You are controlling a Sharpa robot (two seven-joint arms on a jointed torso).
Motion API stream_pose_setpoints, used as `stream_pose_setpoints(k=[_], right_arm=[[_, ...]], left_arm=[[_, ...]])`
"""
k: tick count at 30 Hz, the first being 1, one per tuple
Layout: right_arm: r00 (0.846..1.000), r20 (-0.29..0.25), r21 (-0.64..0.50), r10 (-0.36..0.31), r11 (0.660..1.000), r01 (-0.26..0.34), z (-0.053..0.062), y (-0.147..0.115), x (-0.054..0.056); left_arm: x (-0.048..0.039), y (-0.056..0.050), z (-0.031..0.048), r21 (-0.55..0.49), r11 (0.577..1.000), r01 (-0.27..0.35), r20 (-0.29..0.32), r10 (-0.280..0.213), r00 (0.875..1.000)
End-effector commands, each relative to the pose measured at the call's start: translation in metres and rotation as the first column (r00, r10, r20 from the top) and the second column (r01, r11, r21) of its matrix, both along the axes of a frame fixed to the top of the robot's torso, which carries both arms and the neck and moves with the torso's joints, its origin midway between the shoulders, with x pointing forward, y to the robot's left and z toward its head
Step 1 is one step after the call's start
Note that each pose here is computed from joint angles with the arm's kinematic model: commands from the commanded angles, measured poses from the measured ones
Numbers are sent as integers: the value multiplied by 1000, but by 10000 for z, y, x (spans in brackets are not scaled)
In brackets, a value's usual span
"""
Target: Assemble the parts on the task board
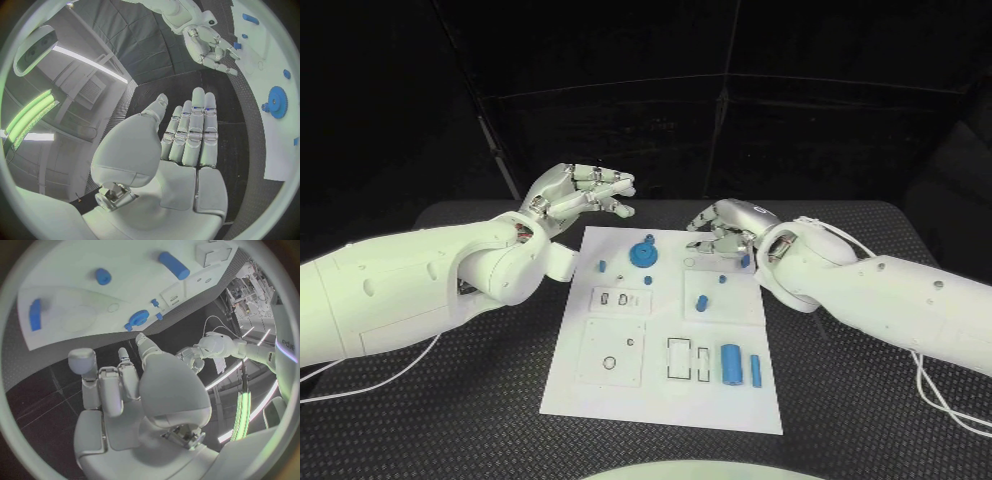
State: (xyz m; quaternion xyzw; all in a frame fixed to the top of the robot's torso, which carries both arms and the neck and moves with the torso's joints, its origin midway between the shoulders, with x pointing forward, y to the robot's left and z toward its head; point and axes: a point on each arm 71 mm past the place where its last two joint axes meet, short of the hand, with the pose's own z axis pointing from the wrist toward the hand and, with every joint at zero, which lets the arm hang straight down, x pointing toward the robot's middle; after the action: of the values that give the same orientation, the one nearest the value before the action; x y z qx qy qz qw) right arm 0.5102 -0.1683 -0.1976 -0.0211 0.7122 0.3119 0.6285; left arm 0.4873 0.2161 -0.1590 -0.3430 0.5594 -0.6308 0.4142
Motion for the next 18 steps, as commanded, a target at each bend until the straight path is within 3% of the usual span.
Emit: stream_pose_setpoints(k=[1, 9, 18], right_arm=[[999, -46, 110, 5, 994, 0, 23, -211, -9], [996, -69, 105, -59, 992, 66, -22, -744, -21], [989, -95, 98, -113, 988, 122, -314, -984, -110]], left_arm=[[-5, 2, -4, -5, 1000, 10, 1, -10, 1000], [-12, 0, -39, -7, 1000, 20, -5, -20, 1000], [-9, 16, -52, -6, 1000, 20, -5, -20, 1000]])
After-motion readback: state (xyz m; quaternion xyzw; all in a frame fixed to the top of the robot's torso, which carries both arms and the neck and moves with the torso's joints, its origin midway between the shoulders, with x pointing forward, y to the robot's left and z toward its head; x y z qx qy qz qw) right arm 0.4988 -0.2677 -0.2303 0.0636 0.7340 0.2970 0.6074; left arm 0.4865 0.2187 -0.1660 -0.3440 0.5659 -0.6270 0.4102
